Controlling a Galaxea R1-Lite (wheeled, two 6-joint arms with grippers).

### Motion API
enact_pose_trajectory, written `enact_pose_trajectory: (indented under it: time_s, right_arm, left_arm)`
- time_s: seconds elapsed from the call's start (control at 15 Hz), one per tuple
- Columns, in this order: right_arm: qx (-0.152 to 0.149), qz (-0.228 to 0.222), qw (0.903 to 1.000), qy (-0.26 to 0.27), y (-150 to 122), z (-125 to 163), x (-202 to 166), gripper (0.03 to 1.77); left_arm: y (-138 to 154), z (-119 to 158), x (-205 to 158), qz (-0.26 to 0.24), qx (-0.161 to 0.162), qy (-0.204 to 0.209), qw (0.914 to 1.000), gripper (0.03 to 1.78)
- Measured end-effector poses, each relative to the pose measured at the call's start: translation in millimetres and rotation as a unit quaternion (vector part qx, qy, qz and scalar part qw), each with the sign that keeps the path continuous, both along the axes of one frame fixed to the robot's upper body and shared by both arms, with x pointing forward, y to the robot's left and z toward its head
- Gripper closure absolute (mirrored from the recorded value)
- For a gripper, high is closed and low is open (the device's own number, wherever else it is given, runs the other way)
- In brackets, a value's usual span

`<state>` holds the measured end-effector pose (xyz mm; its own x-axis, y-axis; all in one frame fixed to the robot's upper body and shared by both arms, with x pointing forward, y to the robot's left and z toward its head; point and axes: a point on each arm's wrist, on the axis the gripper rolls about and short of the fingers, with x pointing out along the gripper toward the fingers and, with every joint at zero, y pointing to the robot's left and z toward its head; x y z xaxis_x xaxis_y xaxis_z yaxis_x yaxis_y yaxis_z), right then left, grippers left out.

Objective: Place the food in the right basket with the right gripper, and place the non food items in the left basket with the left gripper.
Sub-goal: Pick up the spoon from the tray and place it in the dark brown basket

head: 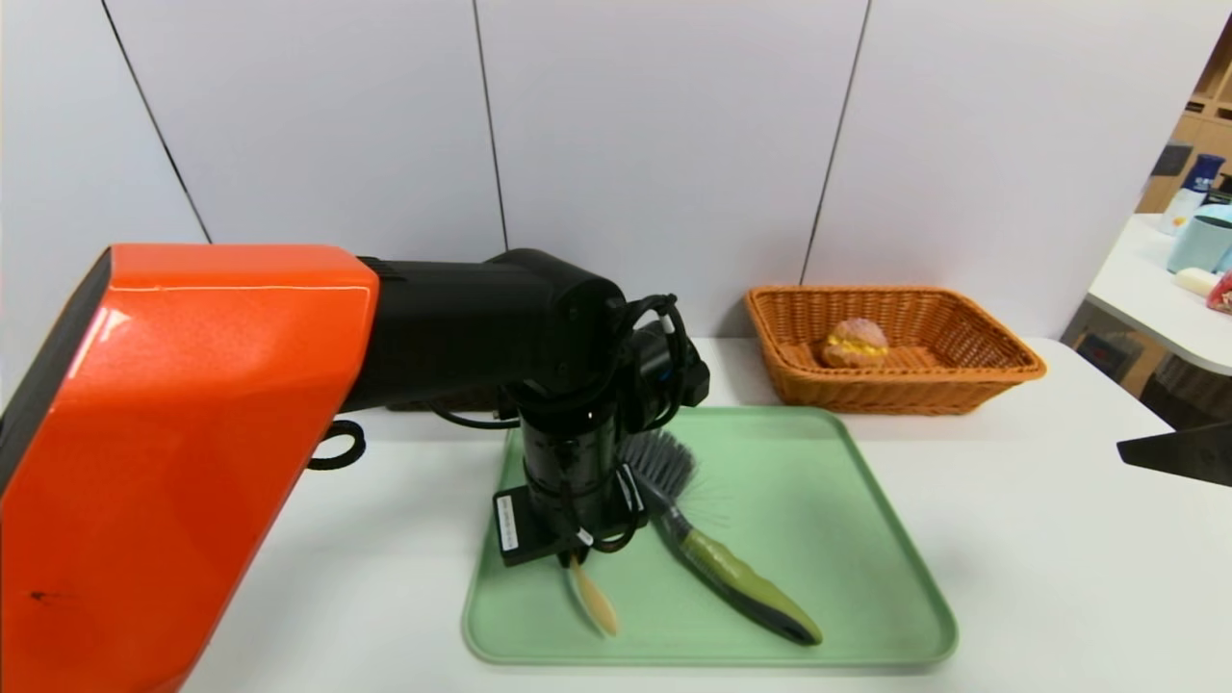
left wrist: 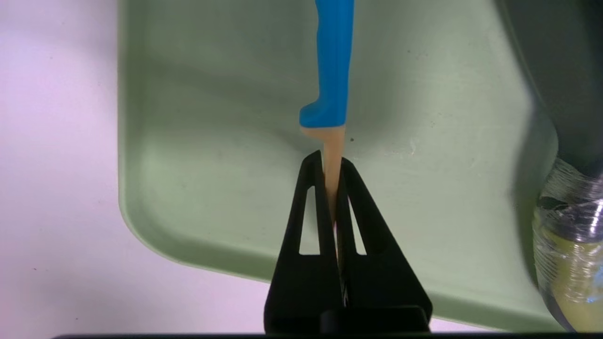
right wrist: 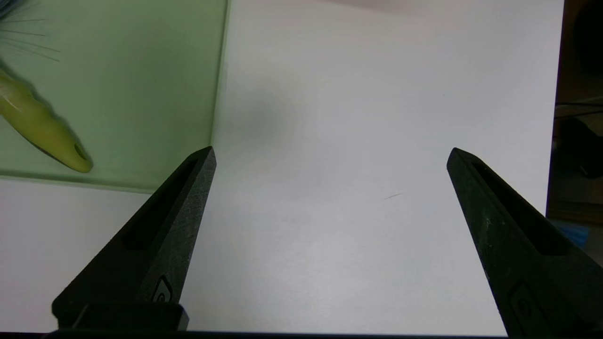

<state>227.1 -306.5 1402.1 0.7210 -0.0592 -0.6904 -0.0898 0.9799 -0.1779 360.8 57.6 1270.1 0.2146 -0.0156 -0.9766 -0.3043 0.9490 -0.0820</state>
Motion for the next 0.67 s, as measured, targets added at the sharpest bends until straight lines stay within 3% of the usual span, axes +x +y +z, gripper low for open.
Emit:
enact_pose_trajectory:
  time_s: [0.2,0.4,0.53,0.67]
  right_arm:
    - [-0.001,-0.001,1.0,0.005,0,-3,-1,0.11]
    - [-0.002,0.0,0.9999,0.011,-1,-7,-4,0.11]
    - [-0.003,0.0,0.9999,0.013,-1,-8,-6,0.11]
    - [-0.004,0.001,0.9999,0.013,-1,-9,-6,0.11]
  left_arm:
    - [5,20,-8,-0.009,-0.015,-0.016,0.9997,1.73]
    - [18,55,-26,-0.049,-0.029,-0.048,0.9972,1.73]
    - [30,81,-35,-0.082,-0.02,-0.101,0.9913,1.73]
    - [41,102,-36,-0.106,0.012,-0.175,0.9787,1.73]
